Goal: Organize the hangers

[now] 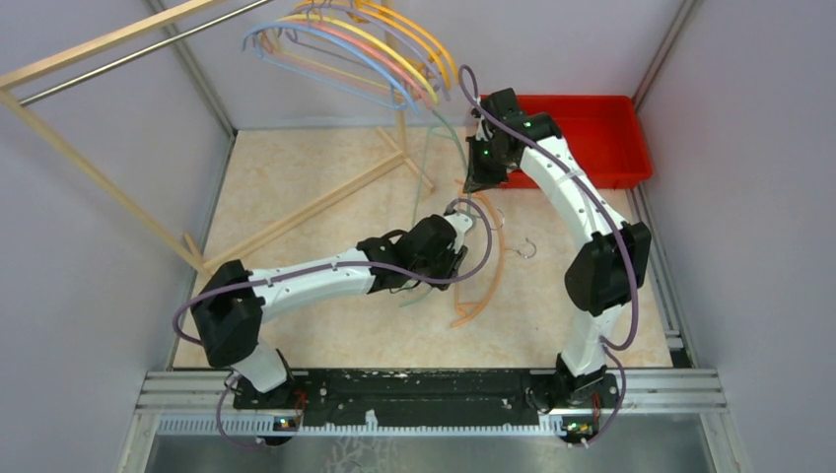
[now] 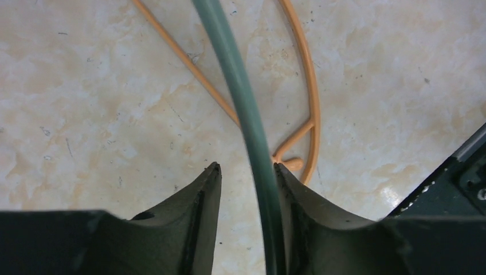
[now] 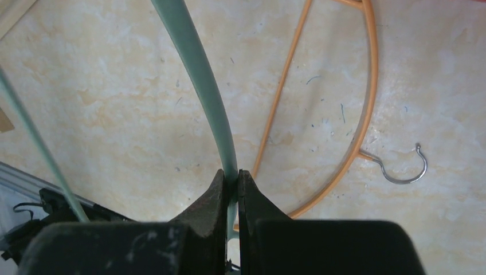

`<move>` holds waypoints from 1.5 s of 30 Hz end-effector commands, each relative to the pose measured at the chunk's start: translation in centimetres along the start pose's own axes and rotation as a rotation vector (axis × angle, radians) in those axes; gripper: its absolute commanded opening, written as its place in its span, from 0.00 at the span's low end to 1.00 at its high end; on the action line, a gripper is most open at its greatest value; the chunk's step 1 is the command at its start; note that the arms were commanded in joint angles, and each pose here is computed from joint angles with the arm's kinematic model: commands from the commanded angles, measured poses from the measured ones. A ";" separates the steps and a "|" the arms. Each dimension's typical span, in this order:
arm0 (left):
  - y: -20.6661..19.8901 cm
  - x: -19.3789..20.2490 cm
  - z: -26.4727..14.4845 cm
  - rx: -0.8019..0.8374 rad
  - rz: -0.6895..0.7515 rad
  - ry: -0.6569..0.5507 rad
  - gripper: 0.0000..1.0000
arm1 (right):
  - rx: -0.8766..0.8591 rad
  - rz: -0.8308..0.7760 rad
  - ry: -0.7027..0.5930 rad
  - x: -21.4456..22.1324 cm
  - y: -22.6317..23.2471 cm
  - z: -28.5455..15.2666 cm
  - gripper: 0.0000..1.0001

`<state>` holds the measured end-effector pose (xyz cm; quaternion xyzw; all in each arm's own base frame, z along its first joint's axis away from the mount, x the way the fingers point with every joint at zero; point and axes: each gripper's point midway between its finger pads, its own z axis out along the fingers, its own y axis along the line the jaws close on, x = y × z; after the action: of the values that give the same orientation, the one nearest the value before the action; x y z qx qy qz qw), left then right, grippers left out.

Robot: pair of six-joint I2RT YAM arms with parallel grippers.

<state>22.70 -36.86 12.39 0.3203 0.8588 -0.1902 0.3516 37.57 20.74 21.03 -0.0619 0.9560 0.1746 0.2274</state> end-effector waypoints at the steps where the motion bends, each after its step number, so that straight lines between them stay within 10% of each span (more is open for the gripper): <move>1: 0.1 0.7 0.3 -0.012 0.006 0.025 0.29 | -0.097 -0.021 -0.109 -2.0 2.8 -4.6 0.00; 4: 0.7 1.6 -0.2 -0.042 -0.022 0.049 0.01 | -0.099 -0.022 -0.116 -2.1 2.9 -4.9 0.00; 6: 0.9 2.1 -1.1 -0.048 -0.038 0.053 0.00 | -0.081 -0.021 -0.116 -2.0 2.5 -4.6 0.06; 13: 2.9 3.8 -6.2 -0.119 -0.190 0.042 0.00 | 0.046 0.078 -0.120 -1.5 -3.2 -2.4 0.95; 19: 5.9 1.2 -12.3 -0.247 -0.412 -0.153 0.00 | 0.043 0.202 -0.198 -2.1 -7.1 -1.8 0.99; 29: 10.5 -10.3 -25.8 -0.233 -0.689 -0.879 0.00 | 0.029 0.199 -0.116 0.3 -7.6 0.8 0.99; 45: 17.2 -21.7 -32.3 -0.252 -0.587 -1.210 0.00 | 0.030 0.175 -0.096 -0.4 -7.9 1.8 0.99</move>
<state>30.27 -14.89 43.41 -0.1592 0.6271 -0.2596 0.7170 38.33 13.35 15.00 0.0528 0.9592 0.1702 0.2195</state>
